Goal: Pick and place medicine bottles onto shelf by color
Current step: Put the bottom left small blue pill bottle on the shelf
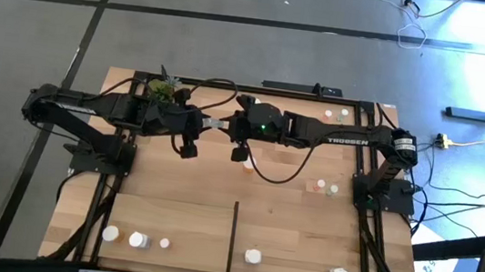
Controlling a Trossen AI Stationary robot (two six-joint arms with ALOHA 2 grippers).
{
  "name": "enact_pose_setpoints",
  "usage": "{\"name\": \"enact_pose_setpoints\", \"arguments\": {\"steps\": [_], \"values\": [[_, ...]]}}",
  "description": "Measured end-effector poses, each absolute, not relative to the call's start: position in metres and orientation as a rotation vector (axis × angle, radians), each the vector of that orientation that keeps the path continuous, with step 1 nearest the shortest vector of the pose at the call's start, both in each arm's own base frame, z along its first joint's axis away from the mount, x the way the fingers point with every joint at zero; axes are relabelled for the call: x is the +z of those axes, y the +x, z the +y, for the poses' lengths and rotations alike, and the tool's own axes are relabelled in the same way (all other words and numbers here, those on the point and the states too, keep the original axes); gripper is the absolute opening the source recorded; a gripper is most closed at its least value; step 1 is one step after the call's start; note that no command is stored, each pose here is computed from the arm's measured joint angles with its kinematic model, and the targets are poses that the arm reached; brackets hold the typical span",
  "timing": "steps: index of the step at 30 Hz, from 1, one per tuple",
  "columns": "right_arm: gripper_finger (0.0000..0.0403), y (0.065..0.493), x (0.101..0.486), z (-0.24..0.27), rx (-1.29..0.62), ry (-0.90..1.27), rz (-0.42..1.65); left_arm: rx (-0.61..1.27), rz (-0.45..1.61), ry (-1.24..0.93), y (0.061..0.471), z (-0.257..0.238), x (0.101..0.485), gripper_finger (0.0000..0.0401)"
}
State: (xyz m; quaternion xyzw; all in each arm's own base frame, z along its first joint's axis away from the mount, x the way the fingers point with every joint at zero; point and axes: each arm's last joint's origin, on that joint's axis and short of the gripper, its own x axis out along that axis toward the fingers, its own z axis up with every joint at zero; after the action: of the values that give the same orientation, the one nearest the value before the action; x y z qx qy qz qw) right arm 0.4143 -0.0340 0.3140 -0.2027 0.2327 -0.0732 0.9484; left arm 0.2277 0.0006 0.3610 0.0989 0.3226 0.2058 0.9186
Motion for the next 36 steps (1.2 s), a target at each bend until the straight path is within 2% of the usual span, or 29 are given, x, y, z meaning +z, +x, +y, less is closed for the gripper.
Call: {"name": "enact_pose_setpoints", "arguments": {"steps": [11, 23, 36], "values": [[0.0111, 0.414, 0.314, -0.034, -0.150, -0.412, 0.472, 0.422, 0.665, 0.200, 0.228, 0.001, 0.361, 0.0094], [0.0179, 0.414, 0.314, -0.034, -0.164, -0.417, 0.473, 0.415, 0.678, 0.200, 0.227, 0.000, 0.360, 0.0093], [0.0182, 0.384, 0.344, -0.032, -0.173, -0.339, 0.498, 0.390, 0.705, 0.090, 0.216, -0.001, 0.360, 0.0093]]}}
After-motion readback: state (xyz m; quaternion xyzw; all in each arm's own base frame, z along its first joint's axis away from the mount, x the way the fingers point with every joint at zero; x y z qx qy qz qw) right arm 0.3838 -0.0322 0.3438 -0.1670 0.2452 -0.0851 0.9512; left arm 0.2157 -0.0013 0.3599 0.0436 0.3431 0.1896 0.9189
